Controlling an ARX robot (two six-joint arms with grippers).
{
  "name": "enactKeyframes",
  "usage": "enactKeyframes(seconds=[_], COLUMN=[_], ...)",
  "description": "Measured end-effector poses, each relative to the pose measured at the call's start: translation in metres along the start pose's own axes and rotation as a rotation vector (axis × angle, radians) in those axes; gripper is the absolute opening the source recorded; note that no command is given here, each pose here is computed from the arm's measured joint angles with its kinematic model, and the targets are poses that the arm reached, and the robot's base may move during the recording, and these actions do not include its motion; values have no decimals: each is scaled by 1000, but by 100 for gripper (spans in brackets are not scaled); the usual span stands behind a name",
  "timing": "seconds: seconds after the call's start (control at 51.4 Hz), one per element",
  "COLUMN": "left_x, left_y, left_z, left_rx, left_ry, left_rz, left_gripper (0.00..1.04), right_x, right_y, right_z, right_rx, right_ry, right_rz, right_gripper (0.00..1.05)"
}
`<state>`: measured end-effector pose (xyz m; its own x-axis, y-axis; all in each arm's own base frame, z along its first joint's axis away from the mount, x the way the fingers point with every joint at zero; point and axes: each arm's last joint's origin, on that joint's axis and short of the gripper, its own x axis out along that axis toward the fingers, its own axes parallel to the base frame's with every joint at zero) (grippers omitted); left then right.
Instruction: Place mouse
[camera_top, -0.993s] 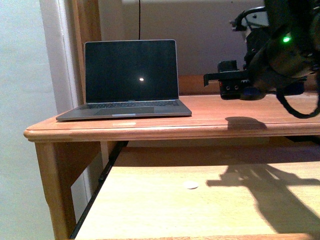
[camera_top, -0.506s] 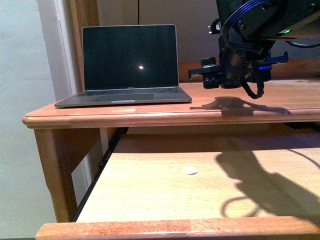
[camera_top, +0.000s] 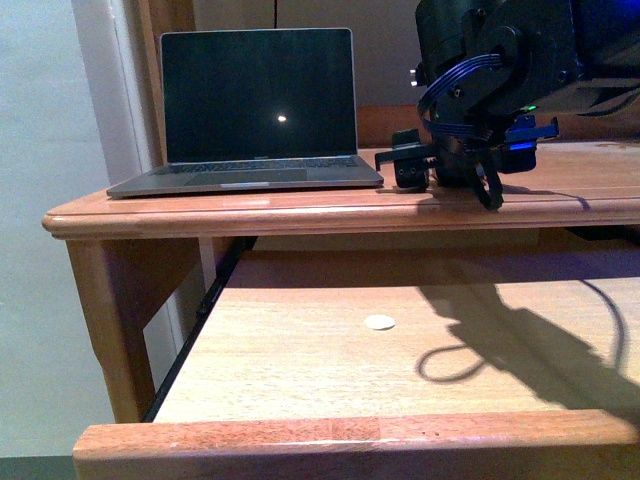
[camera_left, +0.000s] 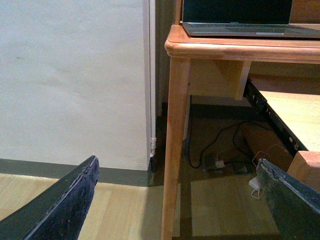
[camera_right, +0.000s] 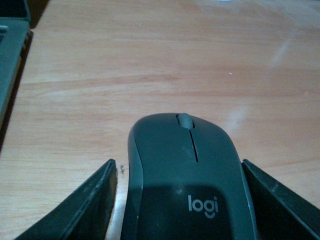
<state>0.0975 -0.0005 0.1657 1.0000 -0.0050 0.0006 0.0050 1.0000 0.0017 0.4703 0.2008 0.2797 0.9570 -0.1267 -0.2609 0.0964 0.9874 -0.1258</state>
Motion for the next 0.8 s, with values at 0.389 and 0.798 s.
enactKeyframes(seconds=[0.389,0.798], left_x=[0,0], left_y=[0,0], left_z=[0,0], left_rx=[0,0], left_ry=[0,0], left_rz=[0,0], left_gripper=[97,97], right_x=[-39,-155], right_y=[-46,-205], right_z=[9,-98], right_rx=[115,225], right_ry=[-132,-163], right_rz=[170,543], right_gripper=[97,97])
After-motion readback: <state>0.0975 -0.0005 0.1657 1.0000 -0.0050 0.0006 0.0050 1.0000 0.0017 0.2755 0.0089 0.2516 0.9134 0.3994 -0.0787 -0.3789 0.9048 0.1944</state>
